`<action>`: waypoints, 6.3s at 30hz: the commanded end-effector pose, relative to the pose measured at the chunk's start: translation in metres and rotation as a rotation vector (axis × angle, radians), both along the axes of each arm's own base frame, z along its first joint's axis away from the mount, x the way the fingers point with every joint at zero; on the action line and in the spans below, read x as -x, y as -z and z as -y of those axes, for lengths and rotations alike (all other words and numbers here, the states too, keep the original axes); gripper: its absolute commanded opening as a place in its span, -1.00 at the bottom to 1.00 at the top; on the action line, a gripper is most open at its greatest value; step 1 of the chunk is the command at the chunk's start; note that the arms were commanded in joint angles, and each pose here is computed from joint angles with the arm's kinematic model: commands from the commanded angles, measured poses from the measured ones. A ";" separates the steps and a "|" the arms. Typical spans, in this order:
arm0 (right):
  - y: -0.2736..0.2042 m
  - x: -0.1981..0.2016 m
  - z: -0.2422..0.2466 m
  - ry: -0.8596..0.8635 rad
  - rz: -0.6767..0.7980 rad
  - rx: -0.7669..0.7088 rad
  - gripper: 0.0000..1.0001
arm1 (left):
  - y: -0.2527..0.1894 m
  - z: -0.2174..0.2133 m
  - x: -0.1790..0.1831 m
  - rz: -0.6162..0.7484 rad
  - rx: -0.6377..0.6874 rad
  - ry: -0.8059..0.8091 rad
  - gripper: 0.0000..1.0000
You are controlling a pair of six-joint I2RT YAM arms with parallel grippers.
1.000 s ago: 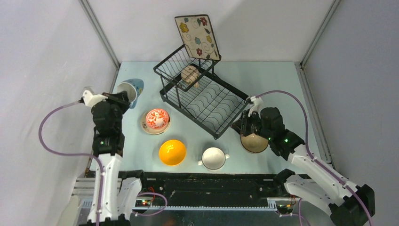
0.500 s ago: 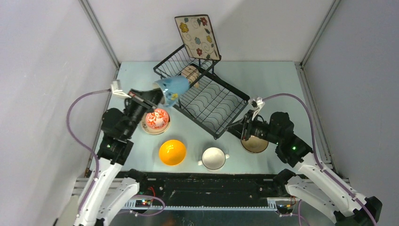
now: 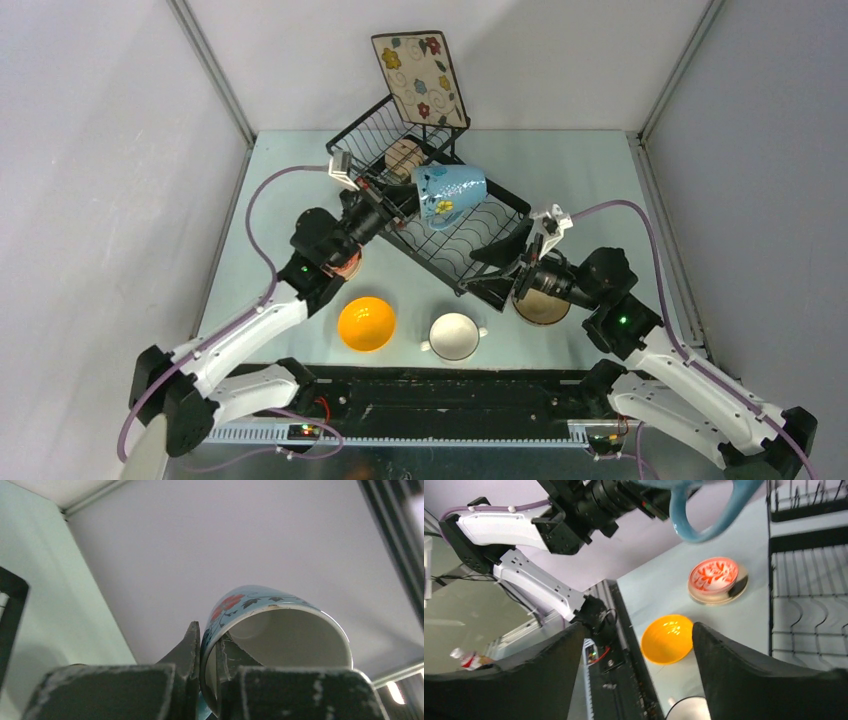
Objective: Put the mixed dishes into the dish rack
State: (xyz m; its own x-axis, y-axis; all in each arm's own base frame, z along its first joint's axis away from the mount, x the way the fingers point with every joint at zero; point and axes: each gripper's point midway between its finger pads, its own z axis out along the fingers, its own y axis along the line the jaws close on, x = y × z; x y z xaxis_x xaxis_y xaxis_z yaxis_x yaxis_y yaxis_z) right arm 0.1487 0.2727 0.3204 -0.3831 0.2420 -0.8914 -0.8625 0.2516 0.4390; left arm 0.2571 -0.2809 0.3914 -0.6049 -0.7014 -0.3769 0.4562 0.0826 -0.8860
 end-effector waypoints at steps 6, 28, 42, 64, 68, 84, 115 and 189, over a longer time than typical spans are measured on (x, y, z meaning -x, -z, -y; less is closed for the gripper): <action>-0.058 -0.009 0.014 0.051 0.198 -0.167 0.83 | -0.086 0.011 0.046 0.093 0.276 0.199 -1.00; -0.096 -0.020 -0.002 -0.014 0.252 -0.284 0.17 | -0.069 0.062 0.058 -0.035 0.240 0.341 -1.00; -0.113 -0.026 0.003 0.006 0.137 -0.402 -1.00 | -0.054 0.058 0.062 0.017 0.262 0.312 -1.00; 0.001 -0.133 0.048 0.579 0.037 0.199 -1.00 | 0.055 -0.102 0.021 -0.041 -0.329 -0.452 0.50; 0.042 -0.159 0.055 0.685 -0.058 0.340 -1.00 | 0.075 -0.138 0.025 -0.062 -0.489 -0.575 0.50; 0.150 -0.237 0.021 0.767 -0.210 0.822 -1.00 | 0.116 -0.169 0.025 -0.073 -0.712 -0.674 0.50; 0.251 -0.228 -0.067 0.546 -0.341 0.986 -0.16 | 0.159 -0.169 0.026 -0.100 -0.829 -0.640 0.51; 0.197 -0.334 -0.146 0.660 -0.775 -0.194 -0.98 | 0.161 -0.180 0.034 -0.127 -0.833 -0.660 0.52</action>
